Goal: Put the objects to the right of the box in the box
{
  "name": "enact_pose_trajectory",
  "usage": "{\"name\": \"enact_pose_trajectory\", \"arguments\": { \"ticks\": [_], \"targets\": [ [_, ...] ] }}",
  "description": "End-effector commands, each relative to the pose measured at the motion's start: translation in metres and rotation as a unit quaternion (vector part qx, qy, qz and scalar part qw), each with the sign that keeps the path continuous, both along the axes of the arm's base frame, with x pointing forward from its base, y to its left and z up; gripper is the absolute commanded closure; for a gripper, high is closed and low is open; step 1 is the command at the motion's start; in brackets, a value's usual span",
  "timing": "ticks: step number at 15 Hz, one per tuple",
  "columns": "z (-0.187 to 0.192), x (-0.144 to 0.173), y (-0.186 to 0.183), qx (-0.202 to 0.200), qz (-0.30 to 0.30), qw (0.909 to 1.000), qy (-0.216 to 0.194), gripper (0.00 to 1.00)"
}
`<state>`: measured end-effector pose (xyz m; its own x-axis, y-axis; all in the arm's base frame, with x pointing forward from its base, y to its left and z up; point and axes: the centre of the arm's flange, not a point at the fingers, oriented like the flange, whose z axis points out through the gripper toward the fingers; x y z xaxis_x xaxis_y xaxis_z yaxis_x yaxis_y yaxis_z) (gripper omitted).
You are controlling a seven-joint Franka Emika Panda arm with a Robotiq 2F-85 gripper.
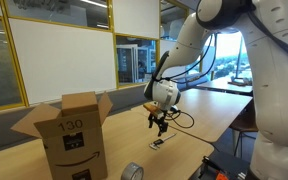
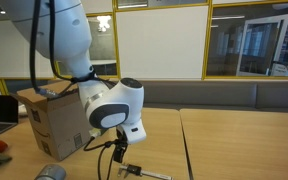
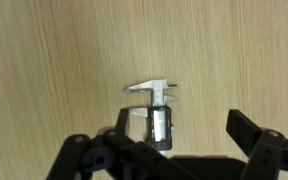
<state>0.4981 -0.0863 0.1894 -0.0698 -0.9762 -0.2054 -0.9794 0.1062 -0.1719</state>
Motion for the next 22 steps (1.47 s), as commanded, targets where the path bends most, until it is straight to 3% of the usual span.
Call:
{"name": "enact_pose_trajectory", "arguments": {
  "ticks": [1,11,22],
  "targets": [
    [-0.017,0.013,-0.017,-0.012,-0.017,0.9997,0.012,0.0],
    [-0.04,0.053,-0.056,-0.04,0.016,0.9979,0.048,0.0],
    [-0.073,0.059,-0.037,-0.025,0.041,0.9957,0.079,0.0]
  ]
}}
